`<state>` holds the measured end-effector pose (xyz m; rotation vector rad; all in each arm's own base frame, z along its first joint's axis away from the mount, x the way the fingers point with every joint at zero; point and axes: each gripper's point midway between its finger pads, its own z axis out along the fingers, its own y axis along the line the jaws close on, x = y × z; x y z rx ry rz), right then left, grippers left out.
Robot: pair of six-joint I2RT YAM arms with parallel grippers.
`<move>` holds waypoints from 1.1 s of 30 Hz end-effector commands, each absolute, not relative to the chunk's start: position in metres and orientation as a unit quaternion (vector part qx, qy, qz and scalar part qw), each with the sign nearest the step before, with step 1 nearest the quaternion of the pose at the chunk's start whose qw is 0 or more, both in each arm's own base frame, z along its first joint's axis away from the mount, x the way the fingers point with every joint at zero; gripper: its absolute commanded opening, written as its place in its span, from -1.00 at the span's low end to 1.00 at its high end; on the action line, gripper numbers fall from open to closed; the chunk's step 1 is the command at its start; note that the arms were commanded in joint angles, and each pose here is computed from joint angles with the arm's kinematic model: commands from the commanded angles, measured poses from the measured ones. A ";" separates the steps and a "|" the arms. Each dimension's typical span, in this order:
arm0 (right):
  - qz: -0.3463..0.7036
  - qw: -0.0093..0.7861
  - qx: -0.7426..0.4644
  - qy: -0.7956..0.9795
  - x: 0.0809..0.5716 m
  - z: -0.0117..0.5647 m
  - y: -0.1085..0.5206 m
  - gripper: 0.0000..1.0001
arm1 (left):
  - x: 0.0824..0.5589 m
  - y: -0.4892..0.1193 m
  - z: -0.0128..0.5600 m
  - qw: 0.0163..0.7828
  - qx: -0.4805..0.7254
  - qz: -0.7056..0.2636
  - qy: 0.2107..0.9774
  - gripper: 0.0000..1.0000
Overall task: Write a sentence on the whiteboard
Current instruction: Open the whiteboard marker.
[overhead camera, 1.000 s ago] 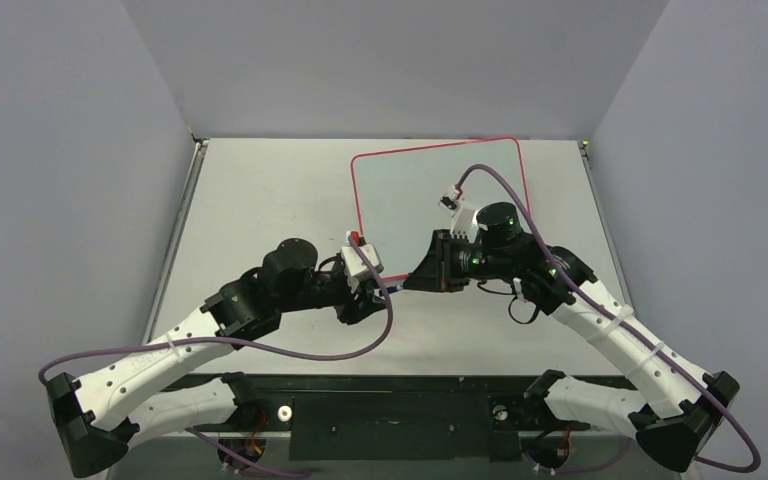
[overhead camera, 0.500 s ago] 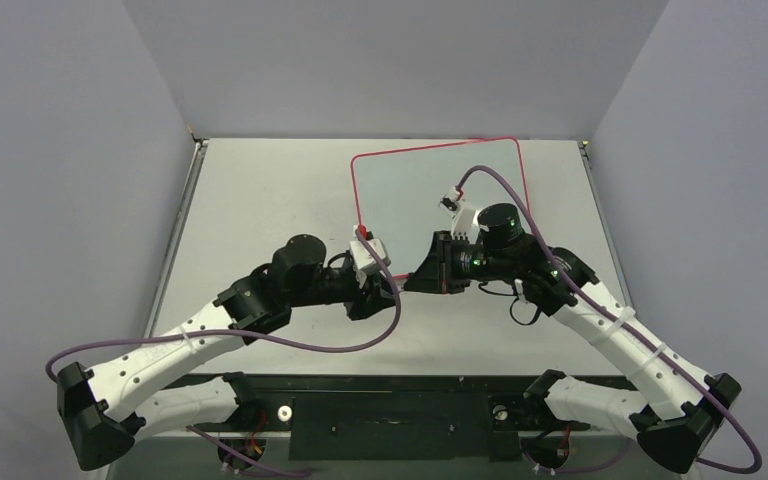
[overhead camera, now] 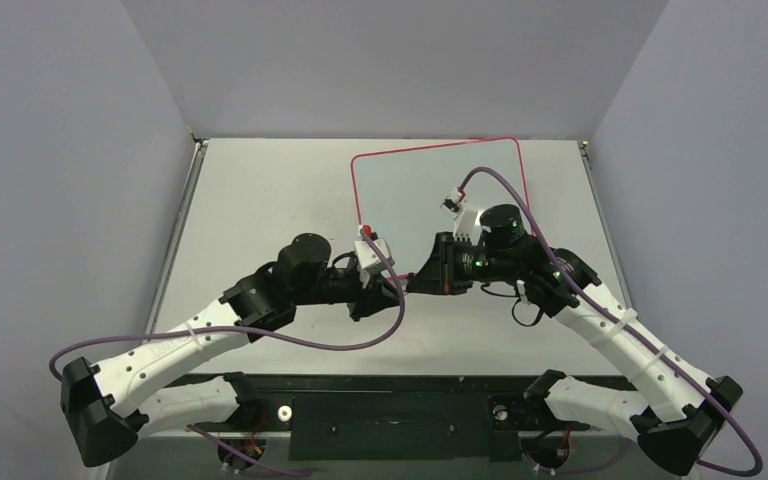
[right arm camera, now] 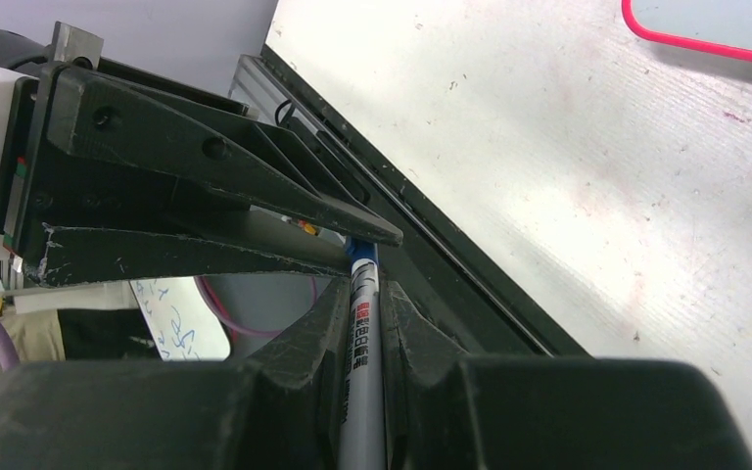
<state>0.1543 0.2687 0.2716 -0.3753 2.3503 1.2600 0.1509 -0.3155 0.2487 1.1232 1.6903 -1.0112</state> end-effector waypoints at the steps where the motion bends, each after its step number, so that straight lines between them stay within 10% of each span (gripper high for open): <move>1: 0.471 0.254 -0.145 0.832 0.157 0.287 0.269 -1.00 | 0.149 -0.321 0.256 0.428 0.449 -0.421 0.662 -1.00; 33: 0.454 0.278 -0.129 0.837 0.162 0.301 0.234 -1.00 | 0.151 -0.296 0.186 0.392 0.430 -0.384 0.717 -1.00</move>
